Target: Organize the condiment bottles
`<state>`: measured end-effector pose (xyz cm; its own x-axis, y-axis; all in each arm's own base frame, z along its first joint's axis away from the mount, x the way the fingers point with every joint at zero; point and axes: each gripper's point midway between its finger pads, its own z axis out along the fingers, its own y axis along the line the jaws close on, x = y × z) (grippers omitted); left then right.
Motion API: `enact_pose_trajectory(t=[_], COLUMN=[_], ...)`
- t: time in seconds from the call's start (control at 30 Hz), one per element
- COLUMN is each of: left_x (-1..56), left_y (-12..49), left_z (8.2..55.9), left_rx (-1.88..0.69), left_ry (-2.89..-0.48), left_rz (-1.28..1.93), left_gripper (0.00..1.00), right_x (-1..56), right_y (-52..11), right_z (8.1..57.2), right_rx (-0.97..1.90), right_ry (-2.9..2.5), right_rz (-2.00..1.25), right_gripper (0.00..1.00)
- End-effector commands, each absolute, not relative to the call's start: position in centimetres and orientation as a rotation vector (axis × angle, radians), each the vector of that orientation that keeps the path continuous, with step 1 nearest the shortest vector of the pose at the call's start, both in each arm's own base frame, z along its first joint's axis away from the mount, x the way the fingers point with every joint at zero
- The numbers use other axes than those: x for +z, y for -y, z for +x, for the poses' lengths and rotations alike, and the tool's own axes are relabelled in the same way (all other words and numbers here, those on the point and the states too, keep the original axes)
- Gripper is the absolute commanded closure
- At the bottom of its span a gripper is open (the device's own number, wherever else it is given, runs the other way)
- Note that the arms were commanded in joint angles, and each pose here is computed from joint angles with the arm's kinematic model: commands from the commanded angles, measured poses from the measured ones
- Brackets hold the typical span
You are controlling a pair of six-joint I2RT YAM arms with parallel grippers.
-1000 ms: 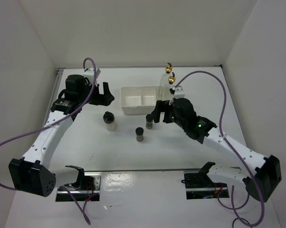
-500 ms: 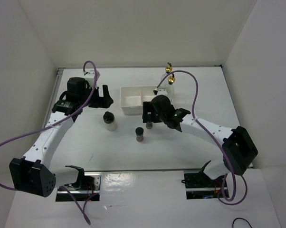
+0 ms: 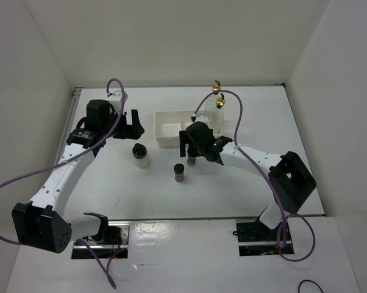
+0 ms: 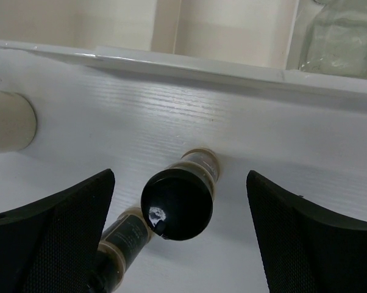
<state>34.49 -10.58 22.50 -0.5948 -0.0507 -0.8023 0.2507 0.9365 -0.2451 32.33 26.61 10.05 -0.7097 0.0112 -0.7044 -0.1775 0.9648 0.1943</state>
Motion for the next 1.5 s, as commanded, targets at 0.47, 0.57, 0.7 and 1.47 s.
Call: enact_pose_trajectory(t=[0.47, 0.57, 0.7, 1.47], left_x=[23.4, 23.4, 23.4, 23.6], left_y=[10.5, 10.5, 10.5, 9.9], left_z=[34.9, 34.9, 34.9, 34.8], left_rx=[-0.399, -0.399, -0.399, -0.367], left_ry=[-2.144, -2.144, -2.144, -2.135], left_rz=[0.159, 0.159, 0.159, 0.141], left_gripper=[0.0, 0.0, 0.0, 0.0], right_x=[12.9, 15.5, 20.3, 24.2], right_y=[-27.7, -28.2, -28.7, -29.8], right_z=[34.7, 35.4, 35.4, 45.7], right_rx=[0.254, 0.258, 0.325, 0.177], right_ry=[-2.282, -2.256, -2.188, -1.975], right_rz=[-0.159, -0.181, -0.205, -0.181], right_gripper=[0.81, 0.83, 0.83, 0.84])
